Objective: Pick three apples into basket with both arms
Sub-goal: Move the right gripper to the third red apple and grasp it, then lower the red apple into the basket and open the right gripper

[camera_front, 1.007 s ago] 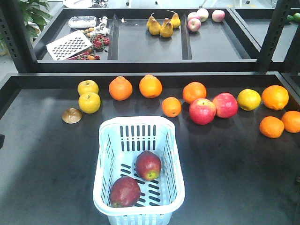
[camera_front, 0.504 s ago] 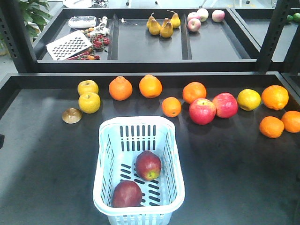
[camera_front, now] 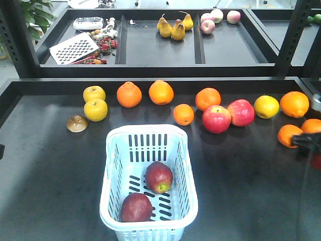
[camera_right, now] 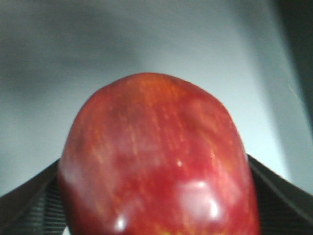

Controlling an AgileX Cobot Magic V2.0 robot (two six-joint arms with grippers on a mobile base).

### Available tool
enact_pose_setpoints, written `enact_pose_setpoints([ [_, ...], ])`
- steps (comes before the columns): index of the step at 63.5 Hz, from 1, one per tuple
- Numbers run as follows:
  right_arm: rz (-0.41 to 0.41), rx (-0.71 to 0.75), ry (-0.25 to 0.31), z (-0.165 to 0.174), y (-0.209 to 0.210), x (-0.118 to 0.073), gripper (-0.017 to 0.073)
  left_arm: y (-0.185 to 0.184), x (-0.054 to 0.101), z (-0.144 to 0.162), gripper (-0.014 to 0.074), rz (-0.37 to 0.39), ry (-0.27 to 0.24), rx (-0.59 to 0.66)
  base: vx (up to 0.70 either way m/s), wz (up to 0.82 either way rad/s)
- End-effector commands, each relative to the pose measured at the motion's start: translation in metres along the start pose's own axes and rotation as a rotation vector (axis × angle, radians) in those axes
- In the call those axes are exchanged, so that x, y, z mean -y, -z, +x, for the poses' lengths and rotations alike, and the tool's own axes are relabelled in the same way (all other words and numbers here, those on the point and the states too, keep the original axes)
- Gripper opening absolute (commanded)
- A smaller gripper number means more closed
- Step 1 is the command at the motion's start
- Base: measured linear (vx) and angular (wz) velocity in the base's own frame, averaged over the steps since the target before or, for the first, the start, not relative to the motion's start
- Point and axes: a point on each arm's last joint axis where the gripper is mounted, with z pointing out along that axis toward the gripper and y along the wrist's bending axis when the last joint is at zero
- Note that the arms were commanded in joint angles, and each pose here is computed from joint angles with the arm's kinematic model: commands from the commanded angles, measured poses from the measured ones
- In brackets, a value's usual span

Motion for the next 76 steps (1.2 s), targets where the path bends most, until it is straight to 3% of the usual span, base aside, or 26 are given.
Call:
enact_pose_setpoints([
  [1, -0.059, 0.127, 0.118, 0.004, 0.048, -0.032, 0.0213, 0.006, -0.001, -0.011, 0.0589, 0.007, 0.006, 0.076, 0.00, 0.00],
  [19, -0.381, 0.236, 0.465, 0.053, 0.103, -0.148, 0.0213, 0.006, -0.001, -0.011, 0.0589, 0.007, 0.006, 0.076, 0.00, 0.00],
  [26, -0.470, 0.287, 0.569, 0.066, 0.101, -0.189, 0.0216, 0.006, -0.001, -0.011, 0.0589, 0.007, 0.006, 0.076, 0.00, 0.00],
  [31, -0.509, 0.314, 0.607, 0.070, 0.093, -0.210, 0.0227, 0.006, -0.001, -0.011, 0.0589, 0.007, 0.006, 0.076, 0.00, 0.00],
  [42, -0.571, 0.380, 0.611, 0.069, 0.073, -0.241, 0.0350, 0.006, -0.001, -0.011, 0.0589, 0.007, 0.006, 0.076, 0.00, 0.00],
  [58, -0.571, 0.379, 0.609, 0.067, 0.057, -0.251, 0.0730, 0.006, -0.001, -0.011, 0.0589, 0.007, 0.006, 0.076, 0.00, 0.00],
  [70, -0.566, 0.356, 0.598, 0.069, 0.057, -0.250, 0.0720, 0.006, -0.001, -0.011, 0.0589, 0.007, 0.006, 0.076, 0.00, 0.00],
  [76, -0.543, 0.327, 0.591, 0.068, 0.062, -0.240, 0.0708, 0.006, -0.001, -0.011, 0.0589, 0.007, 0.006, 0.076, 0.00, 0.00],
])
